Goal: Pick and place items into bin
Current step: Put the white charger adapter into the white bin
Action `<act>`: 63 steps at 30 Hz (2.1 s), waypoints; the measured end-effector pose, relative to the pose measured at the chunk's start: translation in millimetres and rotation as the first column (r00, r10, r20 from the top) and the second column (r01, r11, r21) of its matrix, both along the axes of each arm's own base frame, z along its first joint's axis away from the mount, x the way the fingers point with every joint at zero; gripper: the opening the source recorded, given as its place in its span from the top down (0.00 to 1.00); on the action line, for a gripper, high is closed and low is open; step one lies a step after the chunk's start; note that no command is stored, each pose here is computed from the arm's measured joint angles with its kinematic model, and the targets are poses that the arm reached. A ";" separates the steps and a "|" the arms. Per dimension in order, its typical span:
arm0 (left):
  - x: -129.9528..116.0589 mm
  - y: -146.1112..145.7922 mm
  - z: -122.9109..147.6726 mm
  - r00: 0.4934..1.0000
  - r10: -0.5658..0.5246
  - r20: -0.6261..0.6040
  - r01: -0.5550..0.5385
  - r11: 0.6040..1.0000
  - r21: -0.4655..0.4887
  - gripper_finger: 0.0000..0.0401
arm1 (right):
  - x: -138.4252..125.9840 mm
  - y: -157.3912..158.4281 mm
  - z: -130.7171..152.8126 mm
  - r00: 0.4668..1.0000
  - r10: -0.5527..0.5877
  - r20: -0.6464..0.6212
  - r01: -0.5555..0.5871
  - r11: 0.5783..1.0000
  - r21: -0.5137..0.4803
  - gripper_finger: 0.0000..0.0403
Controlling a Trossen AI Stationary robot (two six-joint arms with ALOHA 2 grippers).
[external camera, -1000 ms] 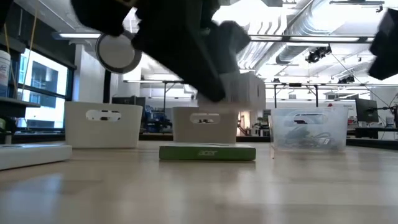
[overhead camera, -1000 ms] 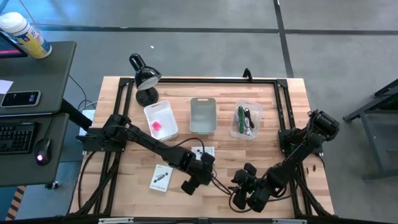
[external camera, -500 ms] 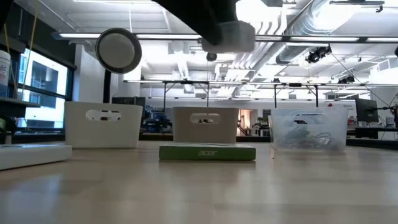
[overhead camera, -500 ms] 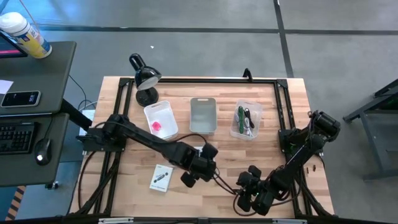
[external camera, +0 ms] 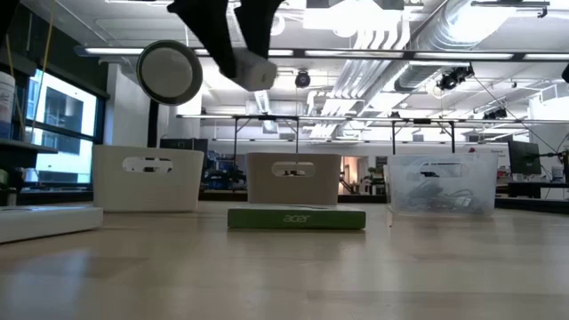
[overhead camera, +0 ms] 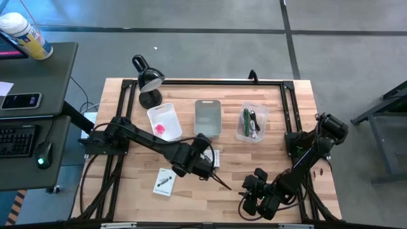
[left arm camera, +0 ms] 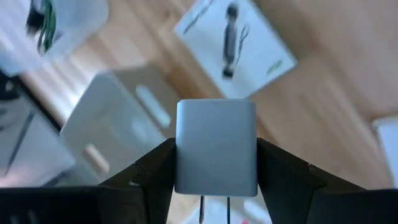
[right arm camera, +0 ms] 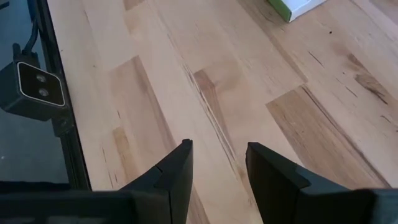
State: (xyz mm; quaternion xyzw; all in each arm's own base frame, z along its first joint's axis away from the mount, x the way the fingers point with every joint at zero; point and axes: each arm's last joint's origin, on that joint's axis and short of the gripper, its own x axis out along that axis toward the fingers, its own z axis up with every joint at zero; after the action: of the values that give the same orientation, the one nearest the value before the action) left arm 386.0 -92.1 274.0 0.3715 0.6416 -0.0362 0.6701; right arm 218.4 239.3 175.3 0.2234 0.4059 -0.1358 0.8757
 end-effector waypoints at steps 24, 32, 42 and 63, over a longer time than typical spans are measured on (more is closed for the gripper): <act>-40.2 72.5 17.2 0.964 0.250 -0.094 -0.234 0.961 0.150 0.53 | -5.2 4.1 -0.9 0.999 0.031 -0.008 -0.031 0.999 -0.015 0.65; -89.0 101.5 24.9 0.918 0.392 -0.060 -0.381 0.913 0.148 0.53 | -5.0 3.7 -0.6 1.000 0.020 0.013 -0.020 0.999 -0.035 0.65; -143.9 104.4 10.6 0.853 0.512 0.099 -0.518 0.854 0.047 0.53 | 1.2 -3.1 -0.5 1.000 -0.004 0.027 0.006 0.998 -0.069 0.65; -158.2 124.1 -64.7 0.809 0.537 0.237 -0.553 0.833 0.002 0.53 | 23.3 -24.2 -0.7 0.997 -0.075 0.011 0.076 0.996 -0.057 0.65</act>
State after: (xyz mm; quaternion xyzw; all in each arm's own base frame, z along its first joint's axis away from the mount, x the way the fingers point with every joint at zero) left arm 227.8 32.0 209.3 0.1968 0.6413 0.2228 0.7074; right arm 241.7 215.1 174.6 0.2141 0.3895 -0.1793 0.8777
